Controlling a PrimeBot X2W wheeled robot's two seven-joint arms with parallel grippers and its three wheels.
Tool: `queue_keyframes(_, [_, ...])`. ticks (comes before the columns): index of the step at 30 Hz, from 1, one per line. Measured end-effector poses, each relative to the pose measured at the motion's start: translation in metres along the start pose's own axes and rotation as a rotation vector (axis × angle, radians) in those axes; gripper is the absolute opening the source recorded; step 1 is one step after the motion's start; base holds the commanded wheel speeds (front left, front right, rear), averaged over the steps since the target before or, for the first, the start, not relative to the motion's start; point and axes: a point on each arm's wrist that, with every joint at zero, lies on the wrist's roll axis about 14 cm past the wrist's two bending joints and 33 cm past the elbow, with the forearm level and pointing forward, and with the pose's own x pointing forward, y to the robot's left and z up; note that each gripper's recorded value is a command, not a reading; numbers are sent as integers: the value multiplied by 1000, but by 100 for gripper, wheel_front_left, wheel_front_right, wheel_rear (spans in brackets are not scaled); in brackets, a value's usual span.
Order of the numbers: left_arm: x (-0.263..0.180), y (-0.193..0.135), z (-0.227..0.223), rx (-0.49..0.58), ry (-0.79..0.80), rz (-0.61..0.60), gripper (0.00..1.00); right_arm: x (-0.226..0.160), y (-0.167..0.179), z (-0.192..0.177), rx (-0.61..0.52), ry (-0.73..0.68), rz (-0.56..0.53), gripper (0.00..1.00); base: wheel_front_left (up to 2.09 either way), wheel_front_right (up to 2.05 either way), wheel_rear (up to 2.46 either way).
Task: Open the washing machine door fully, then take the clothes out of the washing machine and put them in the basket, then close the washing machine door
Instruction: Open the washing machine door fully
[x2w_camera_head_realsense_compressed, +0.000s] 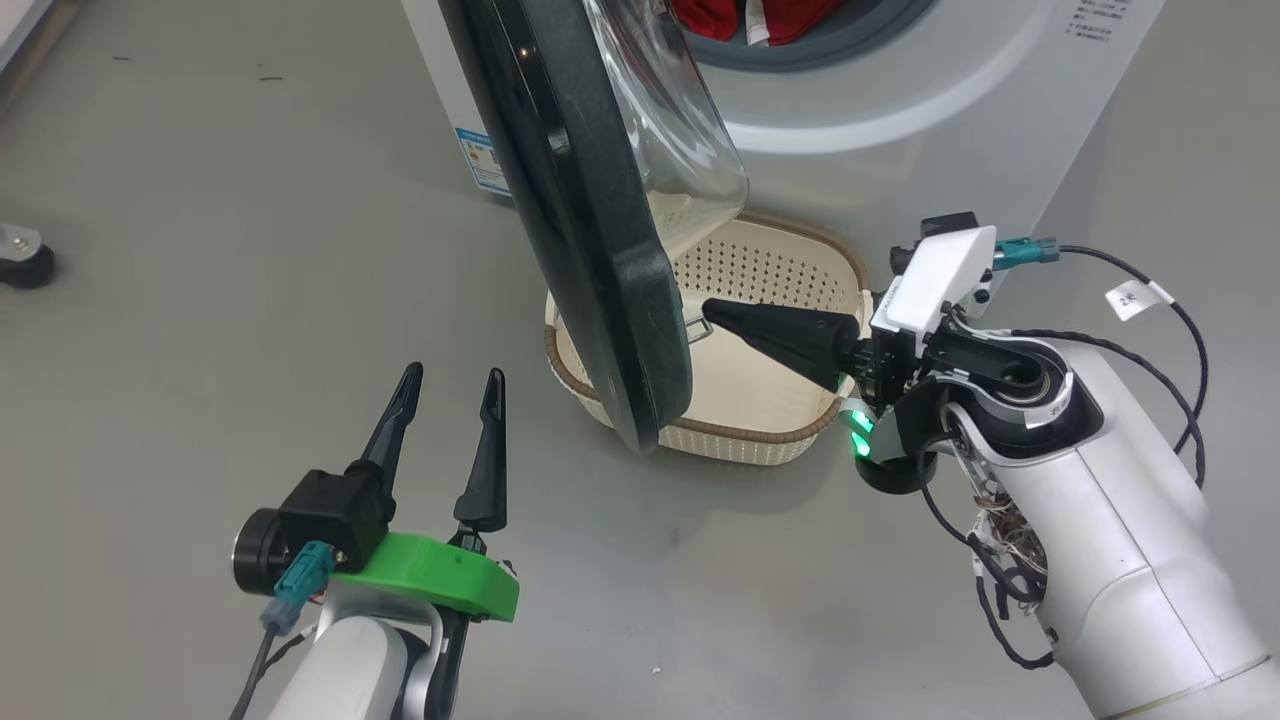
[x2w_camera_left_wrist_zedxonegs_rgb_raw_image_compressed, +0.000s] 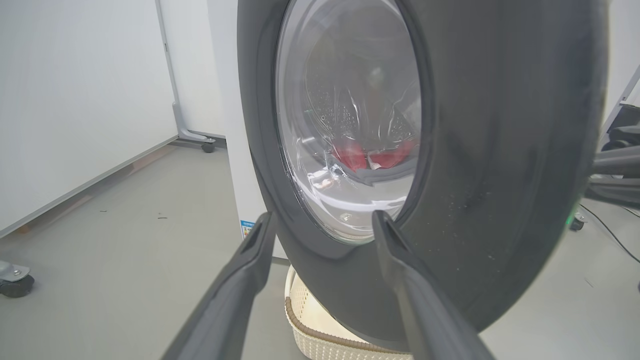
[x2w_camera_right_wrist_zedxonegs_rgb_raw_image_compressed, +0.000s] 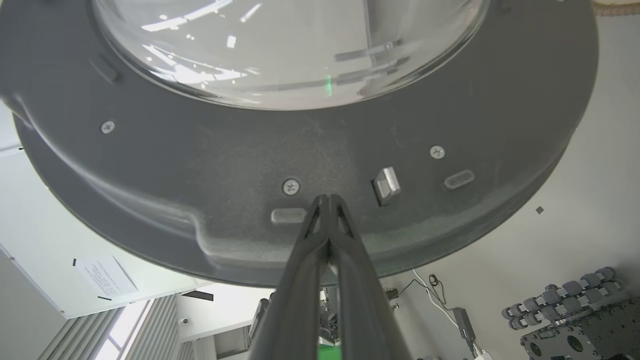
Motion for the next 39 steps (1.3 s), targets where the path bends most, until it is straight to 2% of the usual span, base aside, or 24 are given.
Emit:
queue_keyframes(4, [-2, -3, 2, 4, -7, -10, 100, -16, -6, 11, -112, -84, -60, 0, 0, 0, 0])
queue_keyframes(8, [-3, -6, 4, 5, -16, -20, 100, -49, -9, 36, -349, -231, -163, 0, 0, 0, 0])
queue_keyframes(13, [-5, -13, 4, 13, -21, -52, 100, -84, -23, 45, -542, -343, -286, 0, 0, 0, 0])
queue_keyframes(18, [-3, -14, 8, 24, -30, -74, 100, -123, -12, 60, -751, -500, -359, 0, 0, 0, 0])
queue_keyframes(28, [-3, -17, 8, 19, -32, -96, 100, -184, -15, 52, -977, -723, -487, 0, 0, 0, 0])
queue_keyframes(36, [-1, -33, 9, 12, -39, -148, 100, -228, -13, 43, -1075, -916, -545, 0, 0, 0, 0])
queue_keyframes(39, [-1, -37, 10, 12, -41, -164, 100, -244, -17, 37, -1064, -992, -552, 0, 0, 0, 0])
